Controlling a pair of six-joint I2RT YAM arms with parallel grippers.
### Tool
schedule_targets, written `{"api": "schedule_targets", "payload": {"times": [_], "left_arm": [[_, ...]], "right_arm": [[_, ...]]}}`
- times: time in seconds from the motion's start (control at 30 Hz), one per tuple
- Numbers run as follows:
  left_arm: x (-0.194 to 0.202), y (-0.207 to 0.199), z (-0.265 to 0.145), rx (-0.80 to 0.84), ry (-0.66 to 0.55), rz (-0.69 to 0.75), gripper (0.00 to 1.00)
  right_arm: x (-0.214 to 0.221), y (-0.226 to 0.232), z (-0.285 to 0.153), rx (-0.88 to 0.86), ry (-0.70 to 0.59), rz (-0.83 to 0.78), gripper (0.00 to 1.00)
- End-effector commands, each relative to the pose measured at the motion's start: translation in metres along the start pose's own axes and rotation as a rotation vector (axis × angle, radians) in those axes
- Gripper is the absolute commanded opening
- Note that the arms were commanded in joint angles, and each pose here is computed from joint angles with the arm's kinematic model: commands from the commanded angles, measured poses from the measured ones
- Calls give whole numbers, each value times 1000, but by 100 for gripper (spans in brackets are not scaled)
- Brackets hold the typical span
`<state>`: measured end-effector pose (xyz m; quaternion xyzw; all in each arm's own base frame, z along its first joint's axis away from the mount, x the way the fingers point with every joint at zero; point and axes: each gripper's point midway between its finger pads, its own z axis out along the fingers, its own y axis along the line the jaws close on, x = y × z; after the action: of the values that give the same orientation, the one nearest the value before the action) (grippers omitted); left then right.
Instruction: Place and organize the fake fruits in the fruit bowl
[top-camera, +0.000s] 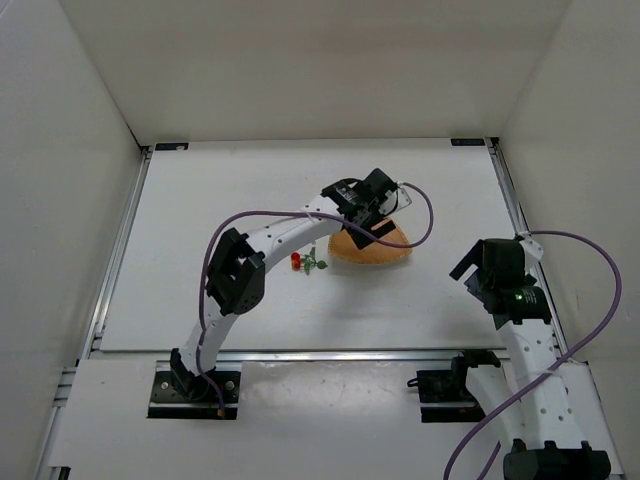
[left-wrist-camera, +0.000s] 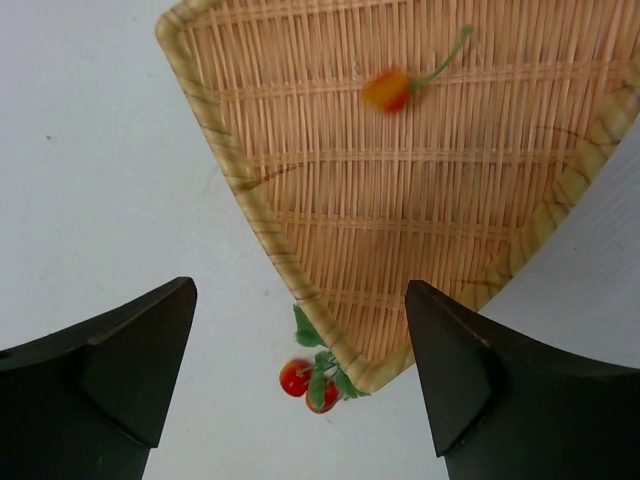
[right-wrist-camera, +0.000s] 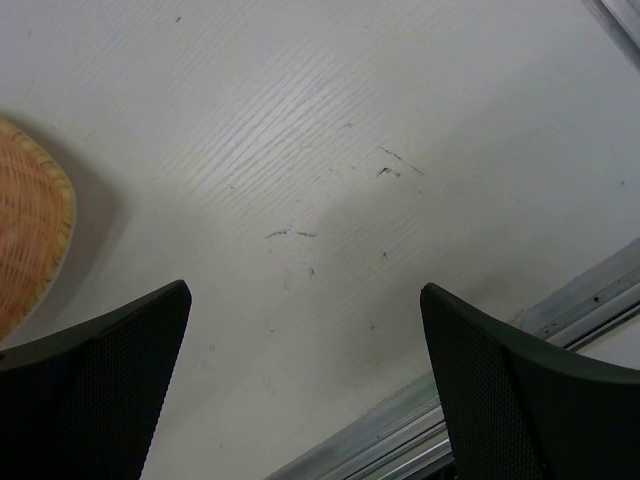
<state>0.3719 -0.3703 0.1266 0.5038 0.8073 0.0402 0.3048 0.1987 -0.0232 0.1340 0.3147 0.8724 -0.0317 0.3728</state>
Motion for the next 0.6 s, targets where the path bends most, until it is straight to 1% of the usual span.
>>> {"api": "schedule_targets", "payload": {"times": [0.0, 0.03, 0.07, 0.13, 0.17, 0.2, 0.23, 0.27, 0.33, 0.37, 0.4, 0.43, 0.47, 0.5, 0.53, 0.57], "left_arm": [[-43, 34, -64, -79, -168, -78, 97], [-43, 39, -70, -103, -176, -95, 98], [-38, 55, -84, -155, -179, -113, 100], [-28, 74, -97, -199, -178, -151, 100], [-25, 89, -115, -219, -202, -197, 100], [-4, 110, -112, -246, -169, -253, 100], [8, 123, -115, -264, -157, -287, 100], [36, 148, -119, -301, -122, -349, 100], [69, 170, -120, -337, -75, -414, 100], [85, 182, -128, -361, -63, -444, 100], [121, 196, -122, -378, 2, -499, 100], [138, 200, -121, -381, 26, -533, 100], [153, 207, -128, -400, 40, -559, 100], [184, 213, -124, -401, 85, -631, 100], [199, 216, -126, -406, 101, -665, 100], [213, 217, -126, -407, 119, -699, 100]], "right_arm": [[-8, 22, -8, -130, -17, -68, 97], [-9, 37, -11, -204, -14, -85, 96], [-8, 45, -13, -248, -16, -125, 94], [-3, 64, -17, -334, -5, -193, 93], [-11, 79, -24, -392, -31, -220, 93], [-3, 94, -27, -441, -7, -296, 93], [-4, 106, -31, -474, -12, -332, 93], [3, 128, -38, -522, 19, -408, 93], [3, 151, -43, -545, 6, -522, 93], [14, 173, -56, -605, 7, -608, 93], [14, 199, -59, -621, 14, -673, 93], [19, 216, -65, -652, 9, -763, 93], [48, 240, -61, -671, 64, -879, 94], [57, 256, -64, -687, 74, -938, 94], [46, 286, -80, -729, 28, -959, 94], [78, 305, -69, -724, 75, -1081, 96]]}}
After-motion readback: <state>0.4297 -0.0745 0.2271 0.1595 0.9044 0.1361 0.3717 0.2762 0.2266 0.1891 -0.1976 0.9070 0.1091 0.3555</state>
